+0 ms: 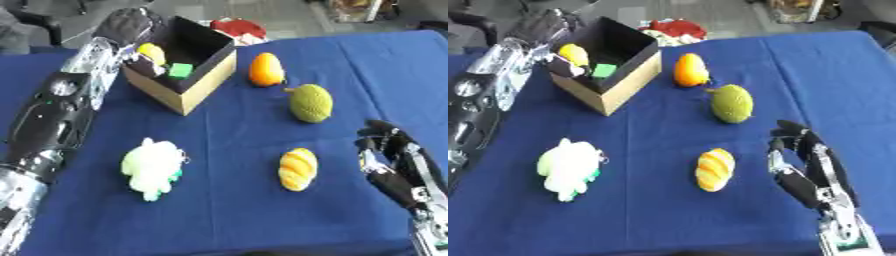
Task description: Pick up objects on the table and place them in the box.
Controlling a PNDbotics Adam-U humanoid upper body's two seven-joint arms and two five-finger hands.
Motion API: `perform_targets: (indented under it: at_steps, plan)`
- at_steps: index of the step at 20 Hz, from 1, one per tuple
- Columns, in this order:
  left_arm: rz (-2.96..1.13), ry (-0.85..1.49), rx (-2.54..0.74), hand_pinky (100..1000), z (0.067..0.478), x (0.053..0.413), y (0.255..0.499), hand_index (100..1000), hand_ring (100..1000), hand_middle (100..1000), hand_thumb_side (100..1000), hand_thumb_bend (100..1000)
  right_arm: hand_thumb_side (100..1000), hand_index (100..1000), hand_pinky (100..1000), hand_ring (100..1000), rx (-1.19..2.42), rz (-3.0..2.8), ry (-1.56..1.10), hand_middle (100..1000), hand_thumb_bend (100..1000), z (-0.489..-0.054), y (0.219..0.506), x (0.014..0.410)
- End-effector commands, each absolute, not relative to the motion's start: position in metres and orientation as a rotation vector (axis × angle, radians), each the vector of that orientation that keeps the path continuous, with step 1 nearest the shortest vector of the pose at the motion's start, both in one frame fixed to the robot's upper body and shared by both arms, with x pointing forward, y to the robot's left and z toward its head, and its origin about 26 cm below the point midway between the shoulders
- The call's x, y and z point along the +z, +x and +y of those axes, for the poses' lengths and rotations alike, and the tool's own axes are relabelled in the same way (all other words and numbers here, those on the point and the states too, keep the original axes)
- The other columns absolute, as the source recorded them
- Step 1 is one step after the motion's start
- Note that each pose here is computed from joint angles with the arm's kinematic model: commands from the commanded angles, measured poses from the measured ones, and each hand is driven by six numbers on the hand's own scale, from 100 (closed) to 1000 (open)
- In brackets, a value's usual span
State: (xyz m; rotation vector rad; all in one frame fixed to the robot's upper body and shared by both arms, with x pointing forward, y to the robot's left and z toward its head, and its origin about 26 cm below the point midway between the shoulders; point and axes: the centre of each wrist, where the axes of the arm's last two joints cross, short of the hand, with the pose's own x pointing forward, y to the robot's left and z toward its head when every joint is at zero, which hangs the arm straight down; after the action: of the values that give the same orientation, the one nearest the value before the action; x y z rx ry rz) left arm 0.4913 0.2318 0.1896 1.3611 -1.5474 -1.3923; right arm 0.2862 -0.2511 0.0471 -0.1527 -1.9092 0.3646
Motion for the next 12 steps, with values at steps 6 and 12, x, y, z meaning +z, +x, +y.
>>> perform_targets:
  at_steps: [6, 12]
  plan:
    - [-1.840, 1.250, -1.054, 732, 0.262, 0.253, 0.469, 813, 610, 599, 336, 678, 214, 822, 830, 667, 0.388, -1.942, -0.167, 673, 100, -0.254, 0.290, 0.057]
    - [-2.040, 0.924, -0.893, 729, 0.295, 0.270, 0.413, 796, 589, 575, 311, 599, 199, 824, 831, 668, 0.425, -1.976, -0.194, 674, 100, -0.256, 0.296, 0.069]
